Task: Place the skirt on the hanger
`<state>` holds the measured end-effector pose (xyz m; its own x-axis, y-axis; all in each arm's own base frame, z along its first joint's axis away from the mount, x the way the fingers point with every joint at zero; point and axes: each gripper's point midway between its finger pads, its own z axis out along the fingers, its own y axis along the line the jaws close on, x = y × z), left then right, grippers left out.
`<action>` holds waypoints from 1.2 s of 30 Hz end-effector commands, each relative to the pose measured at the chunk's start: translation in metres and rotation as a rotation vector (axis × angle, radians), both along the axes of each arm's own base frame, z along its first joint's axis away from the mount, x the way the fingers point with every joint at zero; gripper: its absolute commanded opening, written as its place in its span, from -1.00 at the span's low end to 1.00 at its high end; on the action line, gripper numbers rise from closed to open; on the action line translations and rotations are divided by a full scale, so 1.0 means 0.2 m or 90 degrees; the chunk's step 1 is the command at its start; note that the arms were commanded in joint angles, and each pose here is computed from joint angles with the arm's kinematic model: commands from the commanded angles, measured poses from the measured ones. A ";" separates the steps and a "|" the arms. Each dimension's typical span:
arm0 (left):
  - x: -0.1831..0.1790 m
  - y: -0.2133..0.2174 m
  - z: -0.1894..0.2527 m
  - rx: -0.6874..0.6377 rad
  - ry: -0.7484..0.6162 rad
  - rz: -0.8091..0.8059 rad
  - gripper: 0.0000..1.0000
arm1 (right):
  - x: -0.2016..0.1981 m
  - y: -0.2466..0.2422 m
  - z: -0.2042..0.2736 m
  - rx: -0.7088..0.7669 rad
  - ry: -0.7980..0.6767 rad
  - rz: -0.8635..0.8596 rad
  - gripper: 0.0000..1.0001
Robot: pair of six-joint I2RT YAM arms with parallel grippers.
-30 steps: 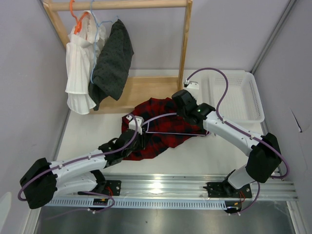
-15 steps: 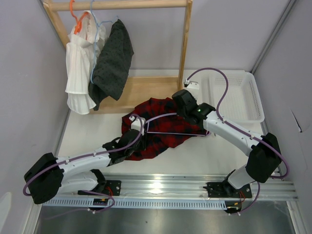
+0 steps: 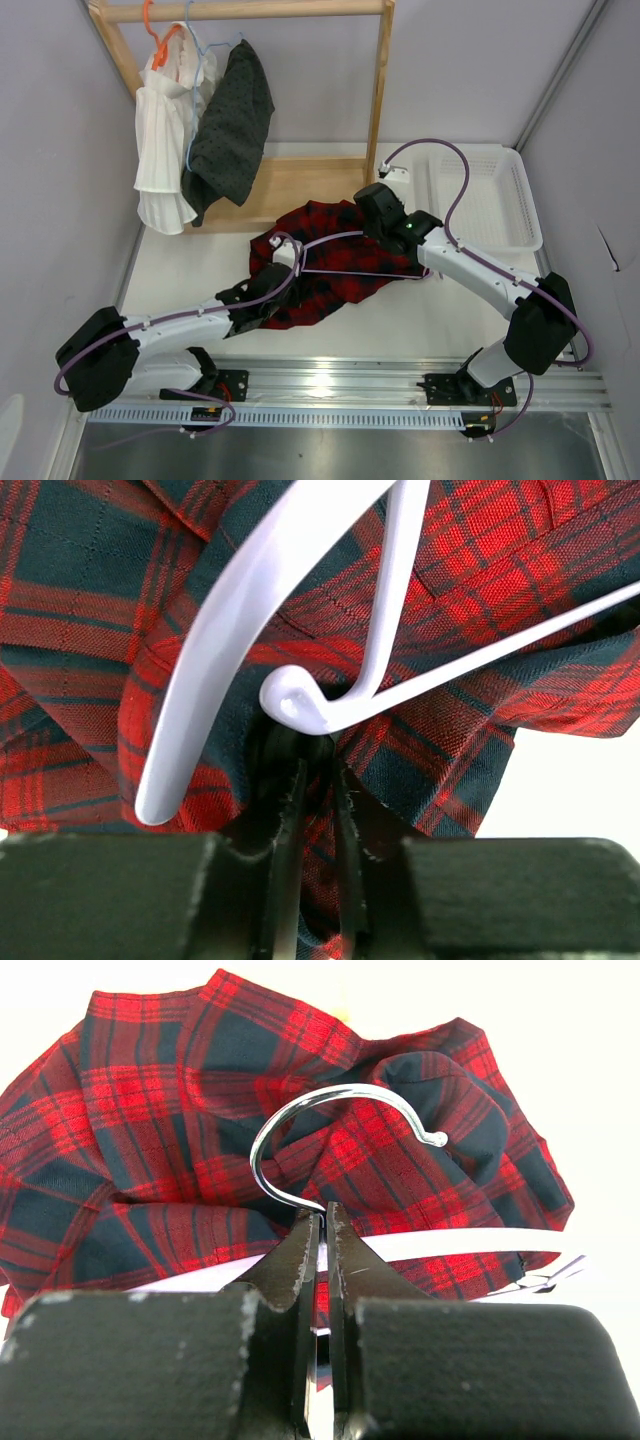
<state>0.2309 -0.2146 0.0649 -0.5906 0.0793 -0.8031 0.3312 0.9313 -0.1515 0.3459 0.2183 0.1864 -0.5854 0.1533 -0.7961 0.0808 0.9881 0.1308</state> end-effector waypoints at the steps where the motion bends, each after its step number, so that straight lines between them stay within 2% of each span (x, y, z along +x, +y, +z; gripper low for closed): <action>1: 0.04 -0.08 0.09 -0.024 -0.028 -0.022 -0.66 | 0.04 0.00 0.09 0.016 -0.031 -0.013 -1.00; 8: 0.02 -0.13 0.14 -0.024 -0.030 -0.071 -1.00 | 0.05 0.01 0.09 0.016 -0.028 -0.008 -1.00; 18: 0.02 -0.12 0.28 -0.070 -0.051 -0.077 -0.99 | 0.05 0.00 0.09 0.016 -0.029 -0.009 -1.00; 36: 0.03 0.01 0.26 -0.183 -0.011 -0.033 -1.00 | 0.02 -0.07 0.09 -0.015 -0.022 -0.027 -1.00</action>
